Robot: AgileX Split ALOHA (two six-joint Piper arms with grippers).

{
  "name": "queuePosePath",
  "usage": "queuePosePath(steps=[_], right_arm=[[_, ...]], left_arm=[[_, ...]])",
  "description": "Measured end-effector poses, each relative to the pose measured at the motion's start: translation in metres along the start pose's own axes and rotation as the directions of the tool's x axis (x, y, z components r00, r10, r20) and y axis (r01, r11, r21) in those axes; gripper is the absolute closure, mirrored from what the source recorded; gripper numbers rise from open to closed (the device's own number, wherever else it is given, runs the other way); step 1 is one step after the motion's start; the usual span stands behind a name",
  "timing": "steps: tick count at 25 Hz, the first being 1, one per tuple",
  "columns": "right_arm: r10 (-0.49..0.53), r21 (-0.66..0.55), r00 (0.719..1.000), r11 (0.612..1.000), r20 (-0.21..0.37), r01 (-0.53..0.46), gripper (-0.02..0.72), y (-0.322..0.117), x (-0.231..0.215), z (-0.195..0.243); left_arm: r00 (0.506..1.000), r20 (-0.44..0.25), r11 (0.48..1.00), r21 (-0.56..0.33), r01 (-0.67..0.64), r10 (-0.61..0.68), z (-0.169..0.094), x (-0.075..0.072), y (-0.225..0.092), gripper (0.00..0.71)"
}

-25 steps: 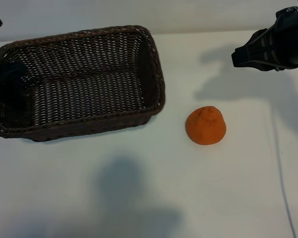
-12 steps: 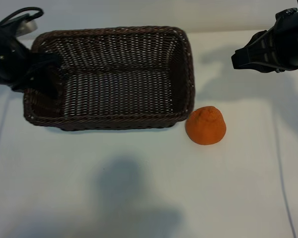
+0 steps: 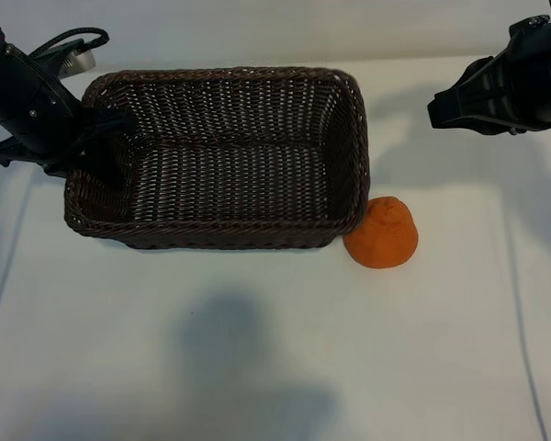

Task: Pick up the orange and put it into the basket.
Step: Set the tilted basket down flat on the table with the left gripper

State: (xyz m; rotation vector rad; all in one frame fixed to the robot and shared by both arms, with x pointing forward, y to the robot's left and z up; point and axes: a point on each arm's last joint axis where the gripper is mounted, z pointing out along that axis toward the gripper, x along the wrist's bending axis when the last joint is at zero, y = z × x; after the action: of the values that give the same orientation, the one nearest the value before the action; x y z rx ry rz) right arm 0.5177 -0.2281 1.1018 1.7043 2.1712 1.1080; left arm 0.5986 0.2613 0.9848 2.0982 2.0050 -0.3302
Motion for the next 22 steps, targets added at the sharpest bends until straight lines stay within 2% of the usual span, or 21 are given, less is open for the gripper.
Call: queuePosePath(steps=[6,10,15,22], right_arm=[[0.000,0.000,1.000,1.000,0.000,0.000,0.471,0.000,0.000,0.000],[0.000,0.000,1.000,1.000,0.000,0.000,0.471,0.000,0.000,0.000],[0.001,0.000,1.000,1.000,-0.001,-0.001,0.471,0.000,0.000,0.000],[0.001,-0.006,1.000,1.000,0.000,-0.001,0.471,0.001,0.000,0.000]], left_arm=[[0.997,-0.070,0.998,-0.055,-0.032,0.028,0.000,0.006,0.005,0.560],[0.997,-0.075,0.997,-0.075,-0.031,0.025,0.003,0.008,0.009,0.560],[0.998,-0.056,1.000,-0.011,-0.010,0.009,0.029,0.015,0.014,0.561],[1.000,0.023,1.000,0.023,0.020,-0.020,0.048,0.014,0.018,0.561]])
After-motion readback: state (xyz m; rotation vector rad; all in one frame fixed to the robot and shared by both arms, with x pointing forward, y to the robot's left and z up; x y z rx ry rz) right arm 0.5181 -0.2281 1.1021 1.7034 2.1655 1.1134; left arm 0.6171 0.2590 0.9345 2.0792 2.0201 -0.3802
